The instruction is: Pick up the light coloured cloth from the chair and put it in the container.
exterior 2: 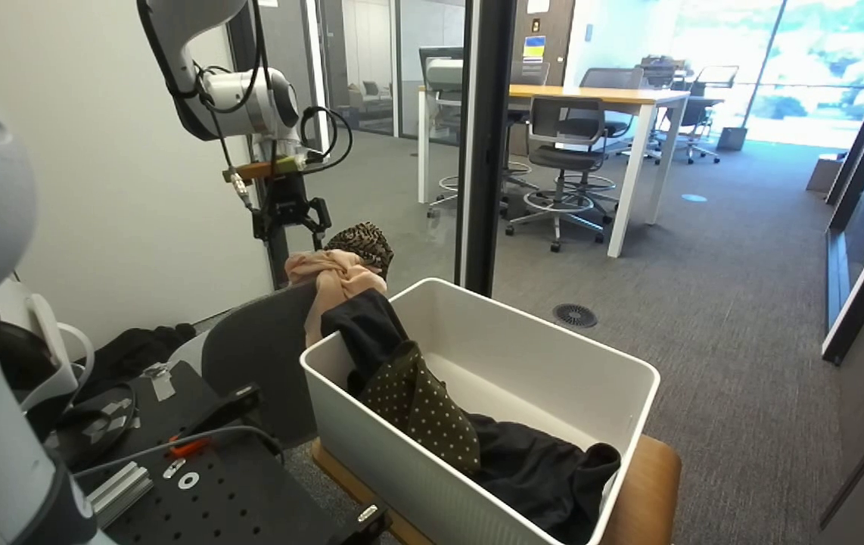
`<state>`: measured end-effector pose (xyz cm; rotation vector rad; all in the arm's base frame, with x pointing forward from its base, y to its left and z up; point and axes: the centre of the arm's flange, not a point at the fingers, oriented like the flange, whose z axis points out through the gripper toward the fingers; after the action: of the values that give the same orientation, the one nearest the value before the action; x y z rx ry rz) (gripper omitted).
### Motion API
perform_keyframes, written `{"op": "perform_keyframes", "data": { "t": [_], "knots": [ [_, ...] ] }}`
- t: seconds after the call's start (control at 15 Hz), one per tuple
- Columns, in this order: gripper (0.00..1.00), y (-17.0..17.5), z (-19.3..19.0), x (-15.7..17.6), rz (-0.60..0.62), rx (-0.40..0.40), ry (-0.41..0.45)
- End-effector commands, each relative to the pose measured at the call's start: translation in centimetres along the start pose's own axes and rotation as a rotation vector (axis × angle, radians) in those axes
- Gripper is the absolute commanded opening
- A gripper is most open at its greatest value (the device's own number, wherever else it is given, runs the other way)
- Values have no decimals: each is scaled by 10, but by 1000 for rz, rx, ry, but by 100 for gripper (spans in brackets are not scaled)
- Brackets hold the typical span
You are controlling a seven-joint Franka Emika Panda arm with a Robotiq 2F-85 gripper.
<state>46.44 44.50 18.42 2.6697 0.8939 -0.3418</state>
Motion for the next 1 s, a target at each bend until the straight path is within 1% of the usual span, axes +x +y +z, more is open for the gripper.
{"op": "perform_keyframes", "data": {
  "t": [0.0, 0.33, 0.87, 0.93],
  "knots": [
    [100, 6, 9, 2, 29, -23, 31],
    [100, 15, 20, 5, 49, -27, 19],
    [100, 16, 22, 6, 57, -24, 12],
    [93, 16, 21, 6, 56, -24, 14]
  ]
}}
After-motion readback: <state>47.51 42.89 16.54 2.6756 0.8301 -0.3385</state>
